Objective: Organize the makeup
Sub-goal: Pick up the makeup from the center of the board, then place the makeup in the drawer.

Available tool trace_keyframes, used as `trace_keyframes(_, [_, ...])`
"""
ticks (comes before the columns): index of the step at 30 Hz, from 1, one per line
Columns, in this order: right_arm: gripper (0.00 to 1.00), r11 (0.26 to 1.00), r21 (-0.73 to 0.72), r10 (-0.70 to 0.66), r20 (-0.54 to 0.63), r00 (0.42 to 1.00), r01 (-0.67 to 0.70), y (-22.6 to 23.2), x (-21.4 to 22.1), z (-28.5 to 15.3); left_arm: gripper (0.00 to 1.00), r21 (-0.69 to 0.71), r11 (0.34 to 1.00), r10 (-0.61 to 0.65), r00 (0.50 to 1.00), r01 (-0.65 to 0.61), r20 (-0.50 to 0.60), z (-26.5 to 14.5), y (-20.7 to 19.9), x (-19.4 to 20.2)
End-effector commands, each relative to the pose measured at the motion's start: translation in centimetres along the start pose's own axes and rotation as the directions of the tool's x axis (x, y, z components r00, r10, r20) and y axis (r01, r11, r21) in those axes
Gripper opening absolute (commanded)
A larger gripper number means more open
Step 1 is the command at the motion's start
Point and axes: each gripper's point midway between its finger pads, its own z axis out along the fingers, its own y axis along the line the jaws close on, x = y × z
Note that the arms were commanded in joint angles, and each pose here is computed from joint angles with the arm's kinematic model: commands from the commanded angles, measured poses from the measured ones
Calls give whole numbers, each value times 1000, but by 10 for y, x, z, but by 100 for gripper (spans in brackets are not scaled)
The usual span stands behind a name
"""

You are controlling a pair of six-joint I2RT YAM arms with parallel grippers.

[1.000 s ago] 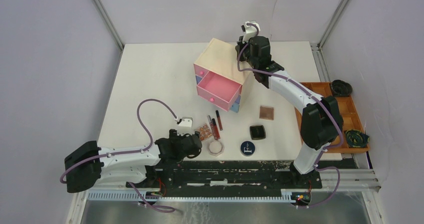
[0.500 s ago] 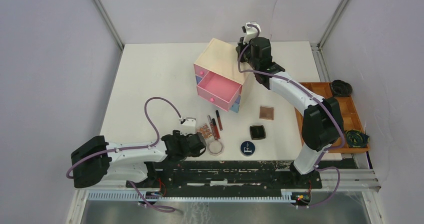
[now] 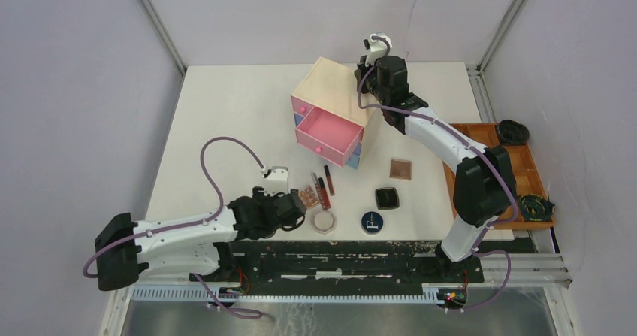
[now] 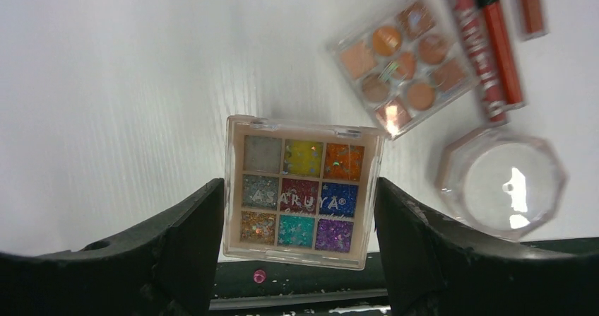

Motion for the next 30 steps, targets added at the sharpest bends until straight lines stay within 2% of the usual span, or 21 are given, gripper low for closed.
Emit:
trace_keyframes(1, [1, 997, 46, -28, -570, 821, 65, -23, 186, -41, 18, 12, 998, -58, 983, 57, 177, -29, 0, -60])
trace_keyframes(8, [1, 996, 50, -28, -567, 823, 68, -24, 184, -41, 12, 9, 999, 29, 959, -33, 281, -86, 2, -128])
trace_keyframes(16, [1, 997, 45, -25, -570, 821, 61, -22, 186, -41, 12, 35, 992, 93, 885, -123, 456, -148, -24, -224])
trace_keyframes(22, [1, 997, 45, -27, -569, 822, 64, -23, 185, -41, 12, 43, 983, 129, 829, -181, 545, -163, -49, -274])
trace_keyframes(30, [1, 997, 43, -27, -570, 821, 62, -22, 185, -42, 12, 63, 971, 145, 782, -229, 606, -151, -80, -315])
